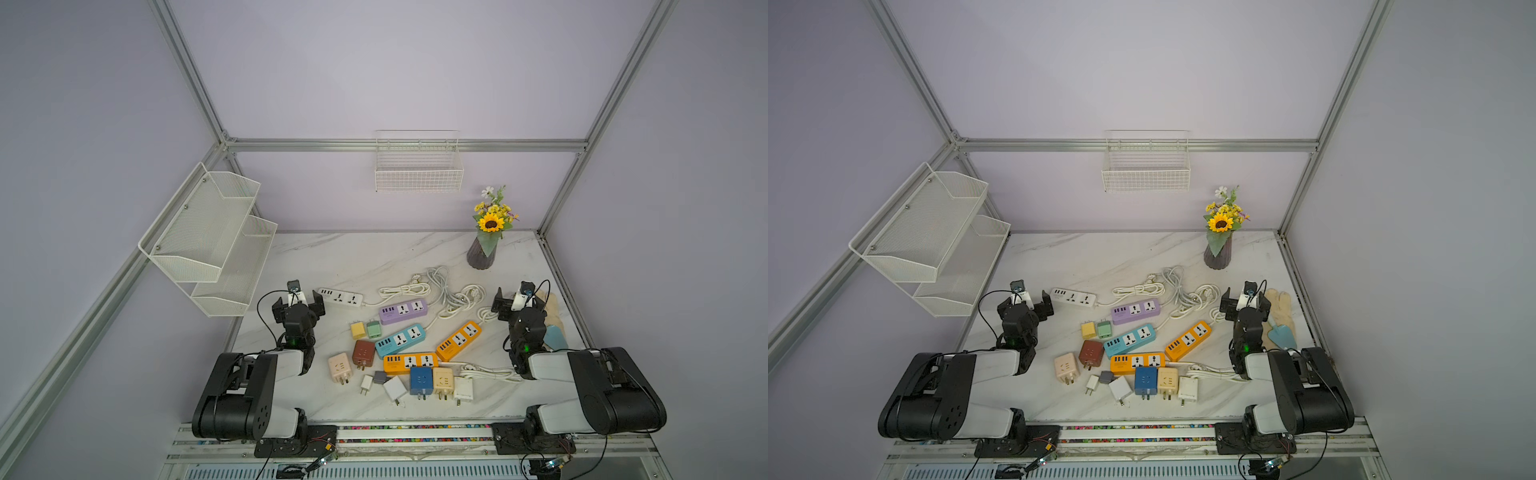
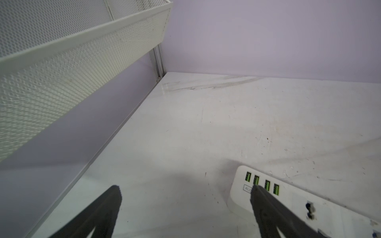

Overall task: Pull the plug off the socket
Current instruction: Reset both arms

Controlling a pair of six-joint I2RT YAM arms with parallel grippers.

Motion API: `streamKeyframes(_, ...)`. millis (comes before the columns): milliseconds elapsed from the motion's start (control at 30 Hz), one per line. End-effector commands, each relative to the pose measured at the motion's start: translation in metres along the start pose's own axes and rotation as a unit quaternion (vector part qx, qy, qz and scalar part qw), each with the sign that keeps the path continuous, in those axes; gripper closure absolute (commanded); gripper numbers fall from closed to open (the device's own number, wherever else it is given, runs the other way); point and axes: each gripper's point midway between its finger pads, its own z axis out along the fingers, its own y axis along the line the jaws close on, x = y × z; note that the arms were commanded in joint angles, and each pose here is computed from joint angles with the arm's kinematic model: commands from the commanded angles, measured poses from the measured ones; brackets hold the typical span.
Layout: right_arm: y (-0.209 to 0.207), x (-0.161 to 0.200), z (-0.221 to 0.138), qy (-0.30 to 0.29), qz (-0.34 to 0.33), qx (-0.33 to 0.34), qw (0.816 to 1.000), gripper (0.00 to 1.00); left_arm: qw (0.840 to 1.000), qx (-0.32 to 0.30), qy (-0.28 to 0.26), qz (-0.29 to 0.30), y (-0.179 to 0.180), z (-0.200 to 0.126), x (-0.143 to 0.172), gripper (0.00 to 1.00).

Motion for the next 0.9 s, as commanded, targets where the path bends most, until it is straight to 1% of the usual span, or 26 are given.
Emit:
streamKeyframes(0, 0.005, -0.027, 0.000, -0.065, 0.017, -0.028, 0.997, 0.03, 0.999, 0.022, -0.036, -0.004, -0.008, 0.003, -0.009, 0.00)
streamKeyframes(100, 0.005, -0.023, 0.000, -0.069, 0.017, -0.028, 0.997, 0.03, 0.999, 0.019, -0.049, -0.002, -0.008, 0.006, -0.010, 0.00)
streamKeyframes(300, 0.002, -0.010, 0.002, -0.081, 0.017, -0.017, 0.996, 0.03, 0.999, 0.008, -0.035, -0.009, -0.006, 0.010, -0.008, 0.00)
streamKeyframes(367, 0.003, -0.006, 0.005, -0.066, 0.016, -0.019, 0.998, 0.03, 1.000, 0.006, -0.026, -0.006, -0.007, 0.015, -0.007, 0.00)
streamKeyframes(433, 0.002, -0.008, 0.006, -0.069, 0.017, -0.015, 0.997, 0.03, 1.000, 0.004, -0.012, -0.004, -0.008, 0.020, -0.006, 0.00)
streamKeyframes(567, -0.001, -0.004, 0.018, -0.051, 0.024, -0.004, 0.998, 0.03, 1.000, 0.007, -0.012, -0.004, -0.008, 0.020, -0.005, 0.00)
streamKeyframes(667, -0.015, 0.003, 0.032, -0.019, 0.051, 0.025, 0.998, 0.03, 1.000, 0.008, -0.013, -0.005, -0.009, 0.019, -0.006, 0.00)
streamKeyframes(867, -0.019, 0.005, 0.032, -0.013, 0.055, 0.024, 0.998, 0.03, 1.000, 0.008, -0.013, -0.005, -0.008, 0.019, -0.006, 0.00)
